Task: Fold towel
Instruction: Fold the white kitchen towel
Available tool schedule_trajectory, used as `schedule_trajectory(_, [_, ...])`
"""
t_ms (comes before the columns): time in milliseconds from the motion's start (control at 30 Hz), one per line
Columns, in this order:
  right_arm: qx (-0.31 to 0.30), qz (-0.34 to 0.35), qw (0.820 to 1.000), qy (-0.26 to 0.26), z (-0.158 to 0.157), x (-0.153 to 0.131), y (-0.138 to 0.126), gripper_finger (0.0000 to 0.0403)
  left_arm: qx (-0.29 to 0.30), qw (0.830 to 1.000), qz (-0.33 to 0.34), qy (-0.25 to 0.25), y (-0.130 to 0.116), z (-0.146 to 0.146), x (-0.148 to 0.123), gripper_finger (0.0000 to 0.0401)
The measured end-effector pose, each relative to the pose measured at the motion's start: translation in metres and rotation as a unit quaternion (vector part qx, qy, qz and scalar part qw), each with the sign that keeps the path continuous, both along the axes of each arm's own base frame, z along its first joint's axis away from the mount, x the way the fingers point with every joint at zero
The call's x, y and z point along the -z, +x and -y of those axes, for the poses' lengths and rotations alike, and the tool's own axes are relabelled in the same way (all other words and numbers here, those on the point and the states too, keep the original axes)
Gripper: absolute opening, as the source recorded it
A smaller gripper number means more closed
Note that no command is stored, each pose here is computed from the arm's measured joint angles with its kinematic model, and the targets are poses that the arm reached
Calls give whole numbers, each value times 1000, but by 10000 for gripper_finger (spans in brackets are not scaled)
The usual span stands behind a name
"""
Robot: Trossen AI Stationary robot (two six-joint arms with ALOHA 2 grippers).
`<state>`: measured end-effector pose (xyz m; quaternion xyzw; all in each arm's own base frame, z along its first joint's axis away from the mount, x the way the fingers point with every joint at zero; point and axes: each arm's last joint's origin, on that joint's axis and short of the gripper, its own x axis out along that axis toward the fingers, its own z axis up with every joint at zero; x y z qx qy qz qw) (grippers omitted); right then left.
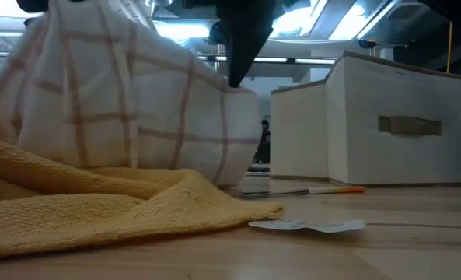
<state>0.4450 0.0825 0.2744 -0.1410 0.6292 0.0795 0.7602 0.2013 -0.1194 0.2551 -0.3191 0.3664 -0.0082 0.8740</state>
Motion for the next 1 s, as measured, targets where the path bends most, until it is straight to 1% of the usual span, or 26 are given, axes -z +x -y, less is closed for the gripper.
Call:
schedule_trajectory(67, [11,6,1000,3,9,0,3,1,-7,1000,-9,16,-3,-3,1,0])
schedule_trajectory(200, [33,7,999,4,28,9,9,1,-30,997,-51,50,-10,-8,8,0])
schedule_trajectory(433, [59,41,997,8,53,23,21,1,-67,986,-91,120,-17,-18,16,0])
schedule_trajectory(567, [65,71,995,11,61,31,28,1,-78,981,-112,138,-20,-23,19,0])
schedule_trajectory(733, [77,96,992,11,71,42,34,1,-86,970,-157,163,-27,-28,24,0])
schedule_trajectory(867, [91,104,990,-8,80,53,36,1,-90,964,-178,177,-31,-31,26,0])
schedule_trajectory(1000, [104,114,987,-35,88,66,38,1,-92,957,-189,199,-29,-32,30,0])
